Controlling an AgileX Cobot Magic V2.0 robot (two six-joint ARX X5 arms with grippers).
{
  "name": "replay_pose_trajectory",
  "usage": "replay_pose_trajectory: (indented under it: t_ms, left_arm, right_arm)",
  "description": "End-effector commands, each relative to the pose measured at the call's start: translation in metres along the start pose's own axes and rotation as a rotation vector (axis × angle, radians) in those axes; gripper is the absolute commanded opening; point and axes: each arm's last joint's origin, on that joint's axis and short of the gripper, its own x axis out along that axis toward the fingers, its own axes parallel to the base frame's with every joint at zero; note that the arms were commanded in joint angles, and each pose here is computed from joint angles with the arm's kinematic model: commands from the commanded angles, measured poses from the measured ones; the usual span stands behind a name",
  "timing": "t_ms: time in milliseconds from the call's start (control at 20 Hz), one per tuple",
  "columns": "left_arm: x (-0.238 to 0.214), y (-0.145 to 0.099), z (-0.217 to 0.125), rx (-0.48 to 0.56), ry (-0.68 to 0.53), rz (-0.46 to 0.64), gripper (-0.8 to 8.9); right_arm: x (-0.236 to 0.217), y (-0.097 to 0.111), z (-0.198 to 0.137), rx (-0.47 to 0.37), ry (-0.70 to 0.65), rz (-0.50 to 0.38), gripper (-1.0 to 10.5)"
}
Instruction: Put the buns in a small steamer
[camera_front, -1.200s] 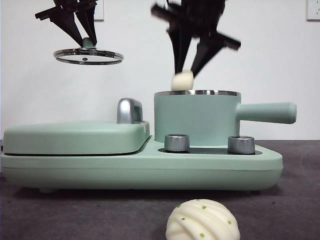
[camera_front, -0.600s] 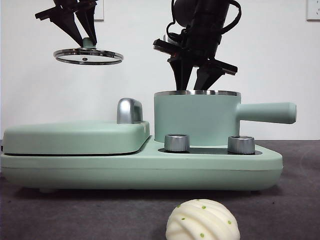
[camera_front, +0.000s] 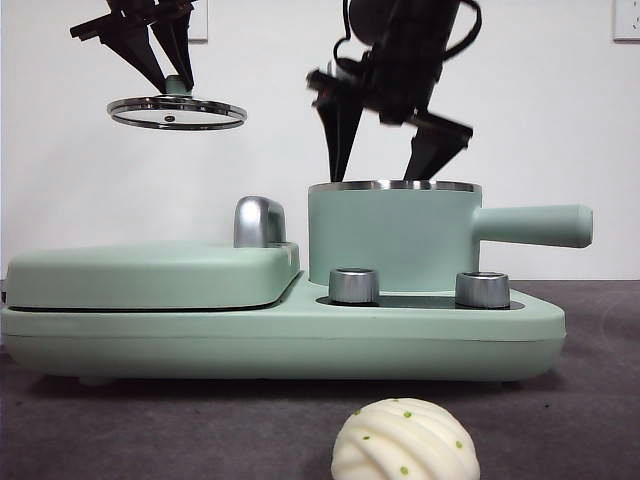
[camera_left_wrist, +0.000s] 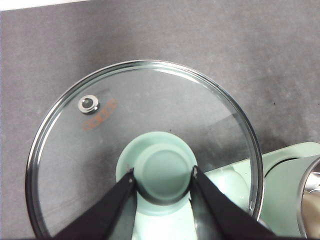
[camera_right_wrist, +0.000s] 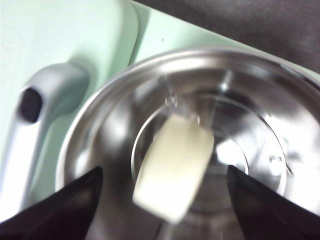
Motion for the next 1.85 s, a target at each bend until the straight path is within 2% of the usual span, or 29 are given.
replay_pose_trajectory:
  t_ms: [50,200,350,550,700,900,1050,1300,1550,1850]
  left_arm:
    - [-0.016,-0.003,0.000,-0.001,-0.018,-0.005,0.55]
    - [-0.016,-0.005,0.000,0.003,-0.018,-0.008,0.55]
    - [-0.015,-0.006,0.000,0.005,-0.017,-0.010,0.55]
    - [-0.015,-0.006,0.000,0.001,-0.017,-0.010,0.55]
    - [-0.015,-0.008,-0.001,0.004,-0.016,-0.013,0.55]
    - [-0.014,-0.014,-0.001,0.016,-0.014,-0.023,0.55]
    - [-0.013,-0.019,-0.001,0.025,-0.012,-0.032,0.55]
    - [-0.012,-0.024,-0.001,0.034,-0.011,-0.040,0.55]
    - [-0.012,-0.024,-0.001,0.029,-0.010,-0.040,0.55]
    - [-0.012,-0.024,-0.001,0.027,-0.012,-0.040,0.55]
  right_arm:
    - [-0.024,0.007,0.001,-0.031,0.007,-0.002,4.0]
    - [-0.057,0.015,-0.007,-0.056,-0.058,0.018,4.0]
    - [-0.091,0.027,-0.032,-0.093,-0.106,0.030,4.0]
    - [-0.121,0.036,-0.095,-0.143,-0.089,0.041,4.7]
    - [-0.122,0.040,-0.145,-0.165,-0.040,0.009,4.7]
    - [-0.095,0.046,-0.196,-0.231,0.100,-0.004,5.0]
    - [-0.060,0.053,-0.220,-0.277,0.205,-0.059,5.1]
    - [0.006,0.069,-0.240,-0.308,0.136,0.001,5.1]
    - [0.057,0.062,-0.251,-0.307,0.107,0.020,5.1]
    - [0.089,0.063,-0.247,-0.323,0.090,0.028,5.0]
